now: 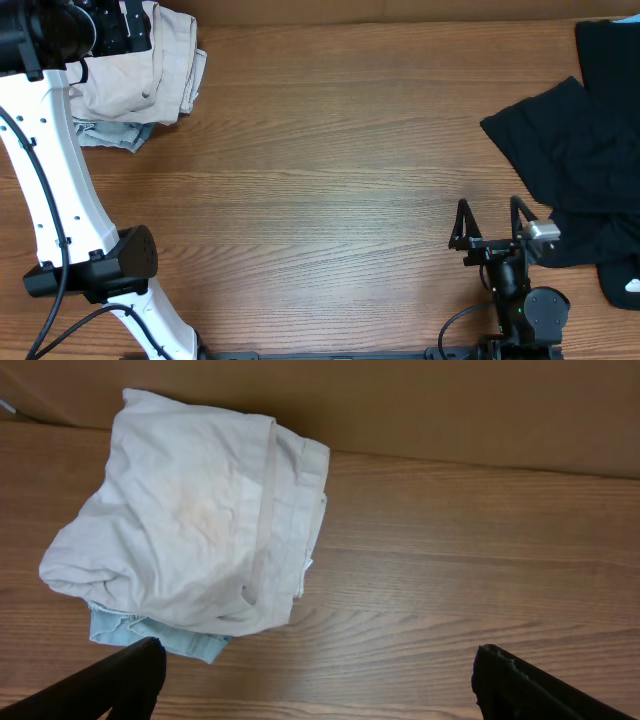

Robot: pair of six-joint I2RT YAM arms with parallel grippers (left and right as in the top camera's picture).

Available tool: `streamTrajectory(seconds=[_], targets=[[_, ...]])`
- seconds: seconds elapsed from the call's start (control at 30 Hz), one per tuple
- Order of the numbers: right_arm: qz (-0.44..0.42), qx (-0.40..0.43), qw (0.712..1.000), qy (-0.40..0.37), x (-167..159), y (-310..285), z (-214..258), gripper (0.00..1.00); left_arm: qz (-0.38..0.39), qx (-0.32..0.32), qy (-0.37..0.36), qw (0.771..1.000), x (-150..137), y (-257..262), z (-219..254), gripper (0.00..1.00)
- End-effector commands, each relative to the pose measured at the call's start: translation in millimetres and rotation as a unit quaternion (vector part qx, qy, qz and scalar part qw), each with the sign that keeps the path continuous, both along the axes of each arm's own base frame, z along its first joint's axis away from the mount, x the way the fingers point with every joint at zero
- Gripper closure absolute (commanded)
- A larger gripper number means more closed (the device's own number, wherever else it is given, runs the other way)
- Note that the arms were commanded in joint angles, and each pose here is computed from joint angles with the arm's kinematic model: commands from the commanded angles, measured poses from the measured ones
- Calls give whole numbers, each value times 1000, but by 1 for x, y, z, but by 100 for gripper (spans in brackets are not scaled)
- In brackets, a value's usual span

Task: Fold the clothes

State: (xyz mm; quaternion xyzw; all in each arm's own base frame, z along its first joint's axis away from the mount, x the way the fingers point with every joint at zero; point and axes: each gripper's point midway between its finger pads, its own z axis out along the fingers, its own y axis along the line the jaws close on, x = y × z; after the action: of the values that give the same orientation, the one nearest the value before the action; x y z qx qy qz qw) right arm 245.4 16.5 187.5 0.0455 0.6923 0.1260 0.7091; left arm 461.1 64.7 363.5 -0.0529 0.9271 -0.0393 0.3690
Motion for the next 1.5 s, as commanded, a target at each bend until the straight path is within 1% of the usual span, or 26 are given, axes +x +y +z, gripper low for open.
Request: streamTrajectory(seconds=[0.0, 0.03, 1.2, 1.37, 1.47], targets=[[-9, 6, 1000, 20, 0, -3, -12, 0, -3, -3, -11, 1000, -5, -3, 9, 0], [-9, 7, 1000, 28, 0, -3, -16, 0, -3, -3, -11, 1000, -5, -3, 9, 0], [-10, 6, 1000, 26, 0, -4, -15, 0, -2, -2, -11, 1000, -5, -3, 9, 0], [-10, 6, 1000, 26, 0, -4, -15, 0, -1, 1, -11, 1000, -9, -3, 11, 0], [-10, 6, 1000, 26, 0, -4, -15, 0, -2, 1, -3, 1000, -20, -5, 11, 0]])
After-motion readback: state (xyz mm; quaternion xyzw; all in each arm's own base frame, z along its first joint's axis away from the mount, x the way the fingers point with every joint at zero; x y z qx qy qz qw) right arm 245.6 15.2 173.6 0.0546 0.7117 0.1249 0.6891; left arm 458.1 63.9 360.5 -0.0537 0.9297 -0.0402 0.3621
